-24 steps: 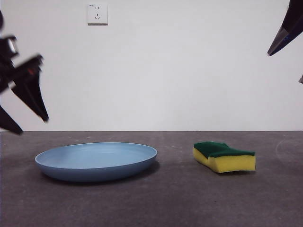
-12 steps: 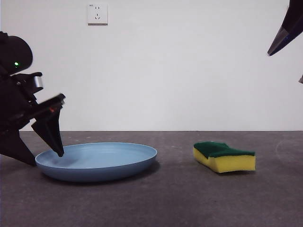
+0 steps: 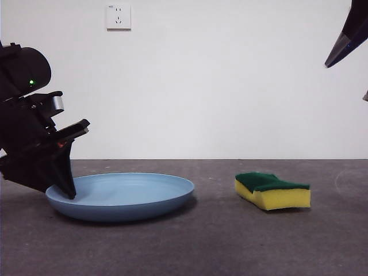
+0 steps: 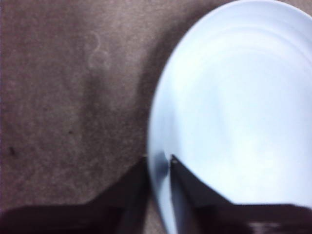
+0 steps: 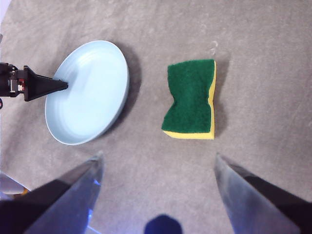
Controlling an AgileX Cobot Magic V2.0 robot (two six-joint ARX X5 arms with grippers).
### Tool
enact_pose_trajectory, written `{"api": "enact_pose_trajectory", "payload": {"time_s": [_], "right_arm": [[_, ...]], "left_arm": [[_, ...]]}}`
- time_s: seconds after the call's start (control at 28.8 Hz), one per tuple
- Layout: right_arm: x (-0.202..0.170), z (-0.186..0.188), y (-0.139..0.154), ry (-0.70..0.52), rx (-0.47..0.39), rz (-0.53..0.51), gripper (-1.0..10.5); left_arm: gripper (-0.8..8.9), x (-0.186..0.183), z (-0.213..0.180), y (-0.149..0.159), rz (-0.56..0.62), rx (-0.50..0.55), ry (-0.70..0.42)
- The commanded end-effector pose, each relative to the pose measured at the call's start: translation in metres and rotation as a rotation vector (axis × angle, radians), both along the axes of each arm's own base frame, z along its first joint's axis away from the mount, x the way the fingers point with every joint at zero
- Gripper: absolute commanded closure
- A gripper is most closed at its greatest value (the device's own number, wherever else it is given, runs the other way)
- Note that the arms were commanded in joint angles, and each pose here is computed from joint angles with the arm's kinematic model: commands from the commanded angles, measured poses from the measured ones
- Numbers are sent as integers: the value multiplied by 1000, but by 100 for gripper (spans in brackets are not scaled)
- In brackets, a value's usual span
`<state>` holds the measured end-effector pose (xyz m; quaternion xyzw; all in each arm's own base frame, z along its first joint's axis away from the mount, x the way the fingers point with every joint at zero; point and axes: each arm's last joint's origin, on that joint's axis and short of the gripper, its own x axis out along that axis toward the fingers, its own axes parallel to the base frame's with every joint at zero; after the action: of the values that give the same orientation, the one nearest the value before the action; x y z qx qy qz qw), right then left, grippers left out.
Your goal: Pick up the plate,pick up the cloth,clean the plate with the cloth
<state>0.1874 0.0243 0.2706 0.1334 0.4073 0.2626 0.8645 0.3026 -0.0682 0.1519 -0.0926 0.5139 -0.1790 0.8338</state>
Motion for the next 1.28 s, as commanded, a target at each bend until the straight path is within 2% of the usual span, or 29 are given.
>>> {"api": "enact_pose_trajectory", "payload": {"time_s": [0.03, 0.17, 0.31, 0.45, 0.69, 0.87, 1.01, 1.28], "right_arm": [[2, 3, 1, -32, -3, 8, 569], [5, 5, 2, -62, -14, 0, 578], [12, 9, 8, -88, -121, -41, 671], [25, 17, 22, -110, -171, 7, 671], [56, 17, 58, -109, -316, 73, 668], [80, -6, 86, -50, -423, 129, 667], [99, -46, 106, 30, -468, 183, 667], [120, -111, 117, 187, -526, 220, 684]], "left_arm": [[822, 1, -2, -2, -24, 8, -8], [822, 4, 7, -2, -24, 4, -25], [822, 6, 30, -3, -27, -4, -59], [822, 7, 60, -4, -49, 2, -96], [822, -3, 107, -5, -79, 7, -159], [822, -17, 125, -3, -80, 1, -192], [822, -26, 133, -1, -94, 9, -202], [822, -29, 131, -1, -105, 19, -168]]}}
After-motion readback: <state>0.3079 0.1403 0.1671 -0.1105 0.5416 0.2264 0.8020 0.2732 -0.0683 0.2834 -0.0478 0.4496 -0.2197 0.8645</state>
